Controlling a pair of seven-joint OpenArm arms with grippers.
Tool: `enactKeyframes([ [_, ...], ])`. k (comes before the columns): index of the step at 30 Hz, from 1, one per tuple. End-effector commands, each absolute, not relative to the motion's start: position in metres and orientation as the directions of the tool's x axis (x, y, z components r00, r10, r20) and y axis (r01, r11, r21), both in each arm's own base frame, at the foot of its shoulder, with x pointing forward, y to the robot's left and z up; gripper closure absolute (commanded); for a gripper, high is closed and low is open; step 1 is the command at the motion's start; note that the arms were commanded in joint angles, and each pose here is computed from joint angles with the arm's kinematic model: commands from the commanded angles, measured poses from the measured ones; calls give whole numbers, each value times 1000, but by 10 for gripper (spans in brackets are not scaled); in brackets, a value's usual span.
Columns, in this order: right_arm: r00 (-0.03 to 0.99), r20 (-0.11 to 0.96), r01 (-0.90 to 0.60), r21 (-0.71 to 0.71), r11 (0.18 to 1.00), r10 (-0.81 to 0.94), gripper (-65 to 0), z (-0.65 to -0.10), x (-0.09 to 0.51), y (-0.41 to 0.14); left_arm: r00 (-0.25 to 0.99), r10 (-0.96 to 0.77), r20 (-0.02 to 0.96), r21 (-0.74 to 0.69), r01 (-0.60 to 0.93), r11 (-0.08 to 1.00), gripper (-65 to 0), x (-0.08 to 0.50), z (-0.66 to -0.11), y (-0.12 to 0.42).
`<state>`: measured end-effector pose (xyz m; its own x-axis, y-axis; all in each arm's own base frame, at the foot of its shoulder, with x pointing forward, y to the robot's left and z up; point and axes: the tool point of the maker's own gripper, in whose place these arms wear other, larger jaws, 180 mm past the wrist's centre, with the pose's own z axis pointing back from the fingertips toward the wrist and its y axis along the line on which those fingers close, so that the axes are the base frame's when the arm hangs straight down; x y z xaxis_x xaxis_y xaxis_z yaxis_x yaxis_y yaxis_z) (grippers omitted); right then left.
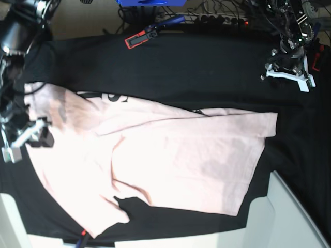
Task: Fold the T-shirt properly
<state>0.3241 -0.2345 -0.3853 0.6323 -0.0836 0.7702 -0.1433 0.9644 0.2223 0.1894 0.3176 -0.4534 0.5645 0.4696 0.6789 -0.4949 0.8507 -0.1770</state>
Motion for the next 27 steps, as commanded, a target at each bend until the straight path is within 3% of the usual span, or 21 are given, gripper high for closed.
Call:
enactKeyframes([
  [1,589,806,-161,188,969,-59,-235,-369,324,-239,533,474,701,-190,-501,845,-341,199,-446,328],
  [3,620,784,-163,171,972,-33,-206,-379,300,-239,518,503,692,-220,-511,831,-408,207,-451,327],
  [5,647,762,-156,170,973,-30,-200,-389,284,-240,504,521,690,-242,-517,821,-418,215,-453,325],
  [13,660,749,-139,186,973,-49,-199,-405,253,-240,334,610,718,-348,-587,731,-417,245,-438,337],
  [24,667,743,-138,187,973,-49,-197,-407,249,-240,273,642,717,-417,-570,708,-413,287,-427,336],
  [27,667,743,-138,187,973,-49,-197,-407,249,-240,284,671,685,-431,-585,687,-354,289,-442,331],
])
